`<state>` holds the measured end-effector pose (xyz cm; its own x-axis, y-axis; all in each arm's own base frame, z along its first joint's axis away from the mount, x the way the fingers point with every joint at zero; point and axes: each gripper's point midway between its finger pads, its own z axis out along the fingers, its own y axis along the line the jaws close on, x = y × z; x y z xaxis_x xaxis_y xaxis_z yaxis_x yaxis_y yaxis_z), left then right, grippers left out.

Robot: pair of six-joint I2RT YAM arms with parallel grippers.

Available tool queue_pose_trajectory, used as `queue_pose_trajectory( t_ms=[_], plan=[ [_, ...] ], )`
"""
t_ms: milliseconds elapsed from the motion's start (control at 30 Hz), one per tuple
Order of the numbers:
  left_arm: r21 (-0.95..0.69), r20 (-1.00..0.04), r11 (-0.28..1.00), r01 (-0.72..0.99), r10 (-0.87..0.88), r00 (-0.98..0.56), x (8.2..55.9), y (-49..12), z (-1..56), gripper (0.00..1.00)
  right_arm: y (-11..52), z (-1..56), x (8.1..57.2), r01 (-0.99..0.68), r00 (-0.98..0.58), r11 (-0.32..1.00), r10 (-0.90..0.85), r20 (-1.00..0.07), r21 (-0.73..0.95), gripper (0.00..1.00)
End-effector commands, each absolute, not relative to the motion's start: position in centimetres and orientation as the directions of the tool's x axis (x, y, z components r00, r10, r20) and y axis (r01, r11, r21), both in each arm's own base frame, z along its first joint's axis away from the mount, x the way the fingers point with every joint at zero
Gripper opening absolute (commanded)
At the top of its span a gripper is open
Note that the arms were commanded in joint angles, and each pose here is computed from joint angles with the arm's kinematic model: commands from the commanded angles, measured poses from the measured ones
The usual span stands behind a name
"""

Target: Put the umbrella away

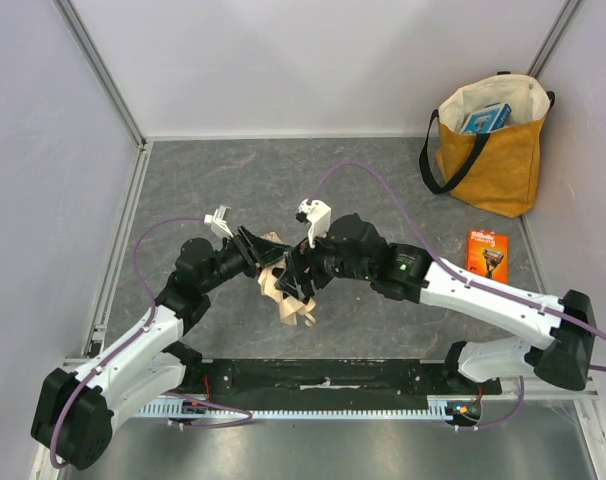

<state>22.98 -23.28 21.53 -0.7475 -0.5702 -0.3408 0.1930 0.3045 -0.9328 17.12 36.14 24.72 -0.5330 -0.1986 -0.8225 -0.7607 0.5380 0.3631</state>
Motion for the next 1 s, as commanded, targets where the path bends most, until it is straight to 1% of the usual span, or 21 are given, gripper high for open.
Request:
queue_pose_trajectory(
  t_ms=[0, 100, 133, 167, 200, 333, 433, 500, 567, 633, 667, 700, 733, 800, 900, 933, 967],
  plan=[
    [-0.916, -0.400, 0.230, 0.328, -0.566, -0.721, 22.7, -23.7, 25.5, 0.02, 38.3, 23.2, 16.9, -0.779, -0.543, 0.495, -0.223, -0.810, 0.386, 0.92],
    [-0.927, -0.376, 0.220, 0.305, -0.568, -0.732, 22.7, -23.7, 25.5, 0.02, 39.8, 22.5, 17.2, -0.788, -0.511, 0.519, -0.255, -0.821, 0.330, 0.91],
    [-0.933, -0.361, 0.216, 0.290, -0.570, -0.738, 22.6, -23.8, 25.4, 0.02, 40.3, 22.3, 17.0, -0.794, -0.498, 0.522, -0.264, -0.826, 0.311, 0.88],
    [-0.940, -0.341, 0.207, 0.271, -0.570, -0.747, 22.6, -23.8, 25.2, 0.02, 40.5, 21.9, 17.5, -0.783, -0.490, 0.554, -0.266, -0.830, 0.284, 0.86],
    [-0.944, -0.329, 0.201, 0.261, -0.574, -0.750, 22.6, -23.8, 25.2, 0.02, 40.9, 21.5, 17.8, -0.773, -0.483, 0.578, -0.267, -0.834, 0.263, 0.83],
    [-0.966, -0.260, 0.169, 0.197, -0.584, -0.769, 22.4, -23.8, 24.8, 0.02, 41.8, 20.2, 18.5, -0.750, -0.449, 0.634, -0.280, -0.848, 0.189, 0.62],
    [-0.970, -0.240, 0.176, 0.167, -0.586, -0.774, 22.4, -23.7, 24.4, 0.02, 42.5, 20.1, 18.7, -0.743, -0.412, 0.655, -0.288, -0.865, 0.136, 0.51],
    [-0.970, -0.234, 0.198, 0.142, -0.587, -0.775, 22.4, -23.7, 23.9, 0.02, 43.0, 20.4, 18.8, -0.745, -0.404, 0.653, -0.285, -0.869, 0.132, 0.46],
    [-0.968, -0.218, 0.234, 0.095, -0.585, -0.781, 22.5, -23.5, 23.0, 0.02, 43.2, 20.7, 19.0, -0.741, -0.397, 0.660, -0.284, -0.873, 0.122, 0.44],
    [-0.965, -0.195, 0.258, 0.046, -0.591, -0.783, 22.5, -23.4, 22.3, 0.02, 43.4, 20.9, 19.1, -0.738, -0.391, 0.665, -0.282, -0.876, 0.115, 0.38],
    [-0.966, -0.185, 0.257, 0.032, -0.597, -0.781, 22.4, -23.3, 22.0, 0.02, 43.4, 20.9, 19.2, -0.737, -0.390, 0.666, -0.281, -0.877, 0.114, 0.30],
    [-0.967, -0.168, 0.255, 0.010, -0.605, -0.778, 22.4, -23.2, 21.8, 0.02, 43.4, 21.0, 19.2, -0.743, -0.384, 0.660, -0.285, -0.878, 0.111, 0.18],
    [-0.967, -0.162, 0.256, 0.000, -0.609, -0.776, 22.3, -23.1, 21.5, 0.02, 43.4, 21.0, 19.1, -0.746, -0.380, 0.657, -0.290, -0.878, 0.106, 0.00],
    [-0.968, -0.170, 0.252, 0.012, -0.616, -0.769, 22.3, -23.0, 21.8, 0.02, 43.5, 20.6, 18.3, -0.784, -0.362, 0.611, -0.309, -0.880, 0.109, 0.00],
    [-0.973, -0.201, 0.216, 0.083, -0.611, -0.766, 22.0, -23.1, 23.2, 0.02, 43.2, 20.6, 17.0, -0.830, -0.343, 0.539, -0.288, -0.894, 0.145, 0.00],
    [-0.973, -0.212, 0.206, 0.105, -0.615, -0.759, 22.0, -23.0, 23.6, 0.10, 43.0, 21.0, 16.6, -0.840, -0.337, 0.520, -0.275, -0.900, 0.156, 0.00],
    [-0.972, -0.225, 0.197, 0.129, -0.618, -0.753, 21.9, -22.9, 24.1, 0.23, 42.8, 21.2, 16.2, -0.844, -0.341, 0.507, -0.259, -0.904, 0.173, 0.00]
  ],
)
